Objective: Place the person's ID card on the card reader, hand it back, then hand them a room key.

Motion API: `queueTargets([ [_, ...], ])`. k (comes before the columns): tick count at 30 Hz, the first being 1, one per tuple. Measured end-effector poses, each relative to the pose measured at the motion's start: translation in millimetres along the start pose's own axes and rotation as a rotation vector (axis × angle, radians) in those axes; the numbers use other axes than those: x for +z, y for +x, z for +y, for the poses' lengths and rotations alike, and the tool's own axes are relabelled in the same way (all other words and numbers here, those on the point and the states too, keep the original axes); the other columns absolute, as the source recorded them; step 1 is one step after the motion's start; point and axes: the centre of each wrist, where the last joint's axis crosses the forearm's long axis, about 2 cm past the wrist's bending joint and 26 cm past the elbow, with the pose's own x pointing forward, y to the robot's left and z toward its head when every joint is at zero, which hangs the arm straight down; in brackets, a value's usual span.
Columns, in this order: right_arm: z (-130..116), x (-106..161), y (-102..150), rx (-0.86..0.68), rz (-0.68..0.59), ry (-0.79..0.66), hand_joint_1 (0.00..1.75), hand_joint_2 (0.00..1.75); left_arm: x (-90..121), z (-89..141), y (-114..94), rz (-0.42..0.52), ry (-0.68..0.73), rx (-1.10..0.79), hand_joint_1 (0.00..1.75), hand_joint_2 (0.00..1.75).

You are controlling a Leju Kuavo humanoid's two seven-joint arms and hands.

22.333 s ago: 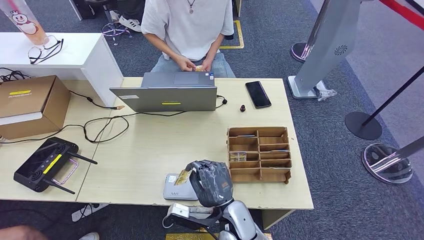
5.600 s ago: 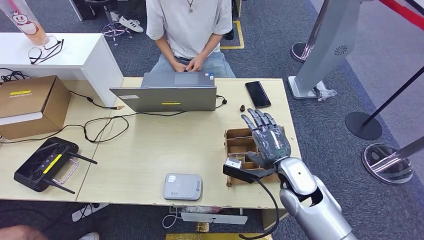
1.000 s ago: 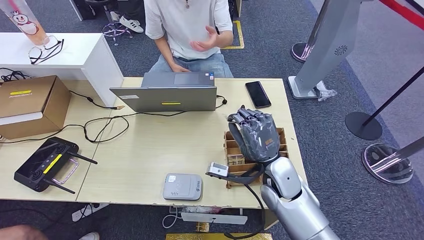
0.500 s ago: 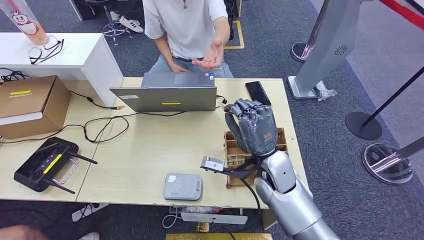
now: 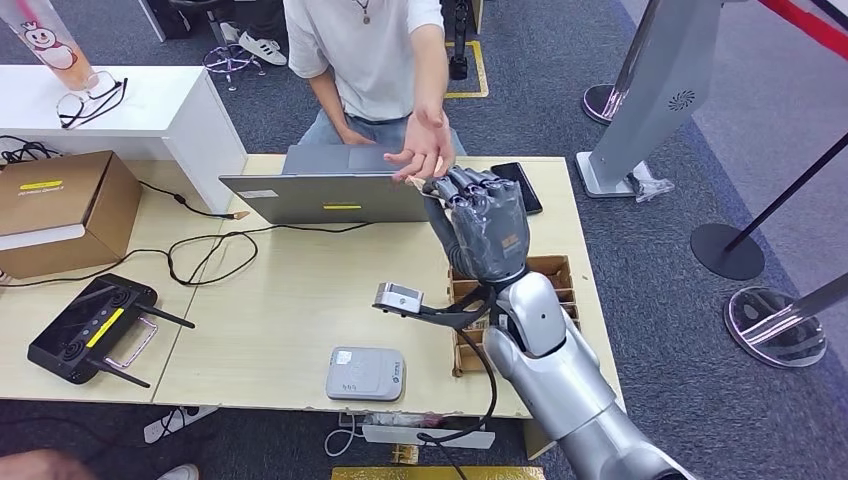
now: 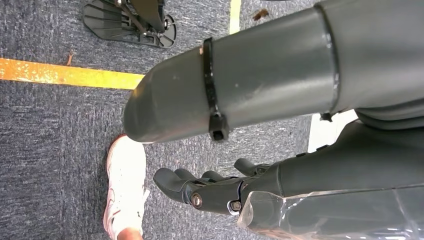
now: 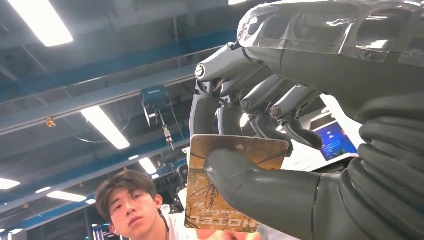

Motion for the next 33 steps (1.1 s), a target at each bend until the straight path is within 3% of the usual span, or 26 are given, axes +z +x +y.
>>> queueTargets([
  [23,32,-18,20,-0.035,0.006,0.104,1.72,1.75,-1,0,8,-0.009,-0.011,-0.020,0.00,0.00],
  [24,33,-18,20,-0.033,0.005,0.110,1.64,1.75,-1,0,8,-0.009,-0.011,-0.020,0.00,0.00],
  [28,36,-18,21,-0.034,0.006,0.126,0.01,1.75,-1,0,8,-0.008,-0.011,-0.019,0.00,0.00],
  [33,39,-17,24,-0.039,0.011,0.140,0.00,1.75,-1,0,8,-0.005,-0.011,-0.015,0.00,0.00],
])
